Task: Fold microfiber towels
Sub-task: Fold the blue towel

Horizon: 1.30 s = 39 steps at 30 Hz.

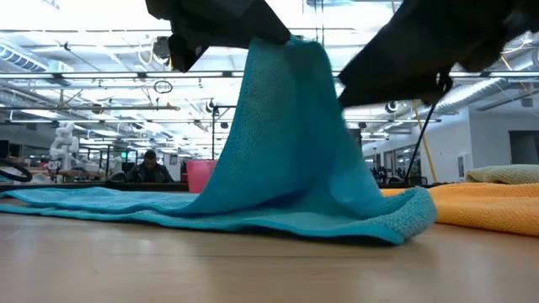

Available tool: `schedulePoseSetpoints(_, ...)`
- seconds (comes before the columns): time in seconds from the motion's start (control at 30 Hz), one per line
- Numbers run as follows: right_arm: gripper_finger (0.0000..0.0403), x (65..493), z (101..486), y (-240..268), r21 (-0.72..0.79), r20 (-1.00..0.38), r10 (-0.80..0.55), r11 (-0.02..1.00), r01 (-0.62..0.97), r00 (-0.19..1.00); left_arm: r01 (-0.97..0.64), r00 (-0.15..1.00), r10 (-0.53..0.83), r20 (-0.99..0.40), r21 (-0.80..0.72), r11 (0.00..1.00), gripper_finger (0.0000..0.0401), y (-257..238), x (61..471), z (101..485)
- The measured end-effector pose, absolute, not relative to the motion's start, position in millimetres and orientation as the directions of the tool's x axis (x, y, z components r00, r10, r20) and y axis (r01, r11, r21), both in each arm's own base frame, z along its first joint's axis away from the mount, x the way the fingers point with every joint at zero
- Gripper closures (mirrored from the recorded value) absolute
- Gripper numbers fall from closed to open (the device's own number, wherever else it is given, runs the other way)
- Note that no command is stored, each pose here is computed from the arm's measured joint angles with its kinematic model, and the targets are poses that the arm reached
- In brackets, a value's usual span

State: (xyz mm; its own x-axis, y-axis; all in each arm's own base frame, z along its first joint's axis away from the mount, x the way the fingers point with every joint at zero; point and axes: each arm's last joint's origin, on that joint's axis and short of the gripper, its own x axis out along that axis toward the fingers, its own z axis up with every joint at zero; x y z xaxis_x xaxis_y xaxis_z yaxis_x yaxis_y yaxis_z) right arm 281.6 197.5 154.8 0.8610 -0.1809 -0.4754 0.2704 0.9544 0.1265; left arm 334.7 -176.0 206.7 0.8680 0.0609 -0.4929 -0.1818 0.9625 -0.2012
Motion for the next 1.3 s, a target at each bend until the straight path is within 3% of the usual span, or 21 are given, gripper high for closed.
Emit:
schedulePoseSetpoints(0.17,0.0247,282.0,136.0,200.1,0.172,-0.477,-0.246,0.916,0.364,0.844,-0.182,0.868,0.062,-0.493,-0.199,0.963,0.0361,-175.8,334.7,206.6)
schedulePoseSetpoints(0.37,0.0248,275.1,136.6,203.5,0.121,-0.413,-0.348,0.895,0.429,0.842,-0.187,0.869,0.078,-0.488,-0.178,0.966,0.0361,-175.4,334.8,206.8)
schedulePoseSetpoints(0.97,0.0249,299.4,101.7,184.0,0.139,-0.432,-0.406,0.852,0.505,0.805,-0.199,0.869,0.081,-0.488,-0.196,0.960,0.0361,-174.8,335.0,206.8)
schedulePoseSetpoints(1.1,0.0280,303.8,102.2,175.8,0.106,-0.421,-0.443,0.843,0.528,0.792,-0.200,0.869,0.080,-0.488,-0.198,0.960,0.0361,-174.7,335.1,206.8)
schedulePoseSetpoints(1.3,0.0385,305.8,99.6,172.3,0.086,-0.494,-0.371,0.879,0.469,0.786,-0.192,0.866,0.075,-0.495,-0.190,0.963,0.0361,-177.4,333.1,206.0)
